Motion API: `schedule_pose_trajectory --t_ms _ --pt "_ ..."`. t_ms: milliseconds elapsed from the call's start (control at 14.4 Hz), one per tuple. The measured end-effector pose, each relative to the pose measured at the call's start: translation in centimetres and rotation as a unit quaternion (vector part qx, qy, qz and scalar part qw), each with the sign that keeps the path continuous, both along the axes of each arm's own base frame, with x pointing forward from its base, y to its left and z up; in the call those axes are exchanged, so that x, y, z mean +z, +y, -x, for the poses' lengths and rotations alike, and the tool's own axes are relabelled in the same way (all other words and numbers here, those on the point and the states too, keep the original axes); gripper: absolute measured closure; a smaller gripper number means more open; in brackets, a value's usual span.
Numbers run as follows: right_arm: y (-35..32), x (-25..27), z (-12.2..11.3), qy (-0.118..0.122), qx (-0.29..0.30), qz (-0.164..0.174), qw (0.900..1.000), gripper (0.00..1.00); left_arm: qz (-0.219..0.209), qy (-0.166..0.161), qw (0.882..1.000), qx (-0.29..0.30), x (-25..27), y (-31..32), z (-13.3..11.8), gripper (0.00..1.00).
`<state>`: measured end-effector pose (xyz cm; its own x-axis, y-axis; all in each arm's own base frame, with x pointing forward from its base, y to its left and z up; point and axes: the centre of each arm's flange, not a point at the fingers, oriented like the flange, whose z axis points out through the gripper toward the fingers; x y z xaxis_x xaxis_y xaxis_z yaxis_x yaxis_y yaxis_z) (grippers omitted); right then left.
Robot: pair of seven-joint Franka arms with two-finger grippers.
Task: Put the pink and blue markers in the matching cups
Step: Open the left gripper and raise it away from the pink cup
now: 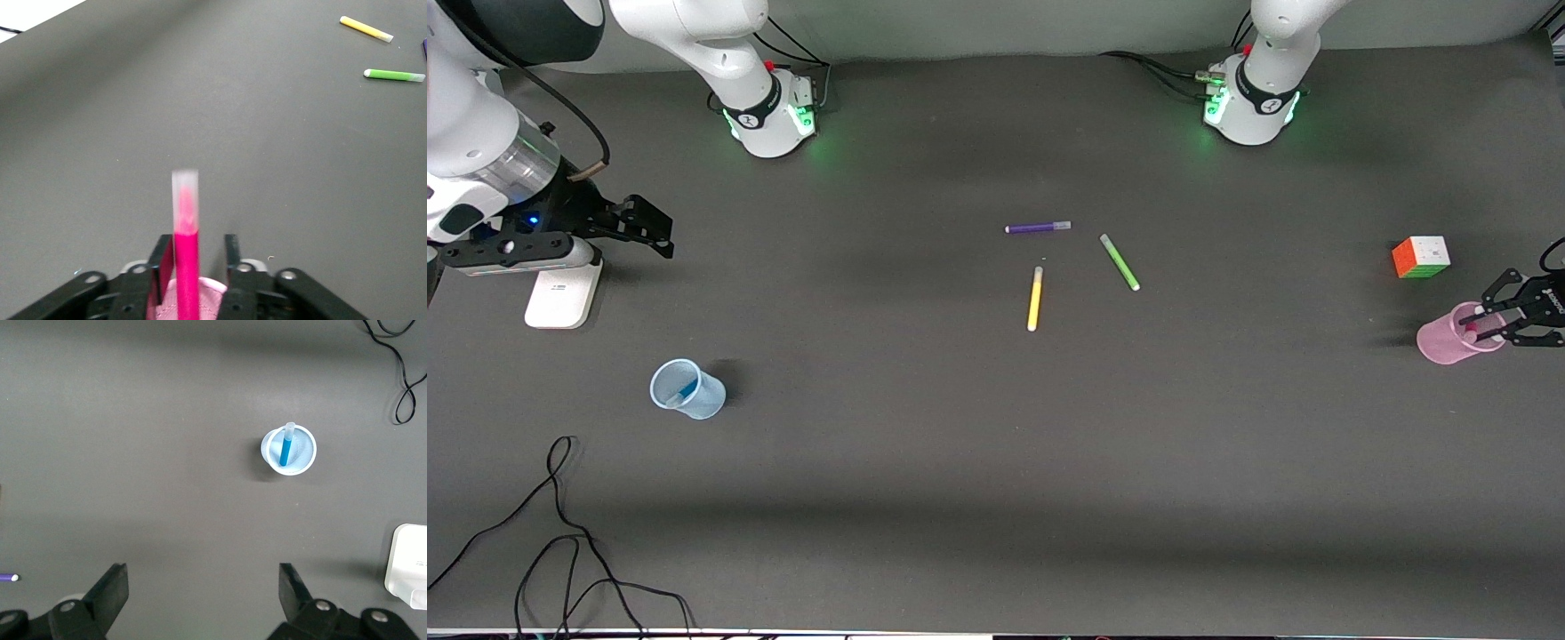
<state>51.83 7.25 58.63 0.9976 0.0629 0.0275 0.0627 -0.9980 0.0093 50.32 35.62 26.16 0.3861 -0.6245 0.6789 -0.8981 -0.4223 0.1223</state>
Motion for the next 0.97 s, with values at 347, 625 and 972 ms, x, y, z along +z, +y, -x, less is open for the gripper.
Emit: schedule_pose_trajectory --t_ms 347,625,972 --pt "0.5 0.2 0.1 0.001 -0.005 -0.030 1.000 0.00 -0.004 -0.007 1.000 0.000 0.7 0.2 -0.5 0.01" --pt "0.0 0.3 0.1 0.000 -0.011 -0.032 0.999 0.00 -0.035 0.047 0.997 0.041 5.3 -0.7 -3.2 0.00" --pt "-0.1 0.1 0.1 0.003 -0.012 -0.032 0.999 0.00 -0.162 0.160 0.965 0.130 18.4 -9.7 -7.3 0.00"
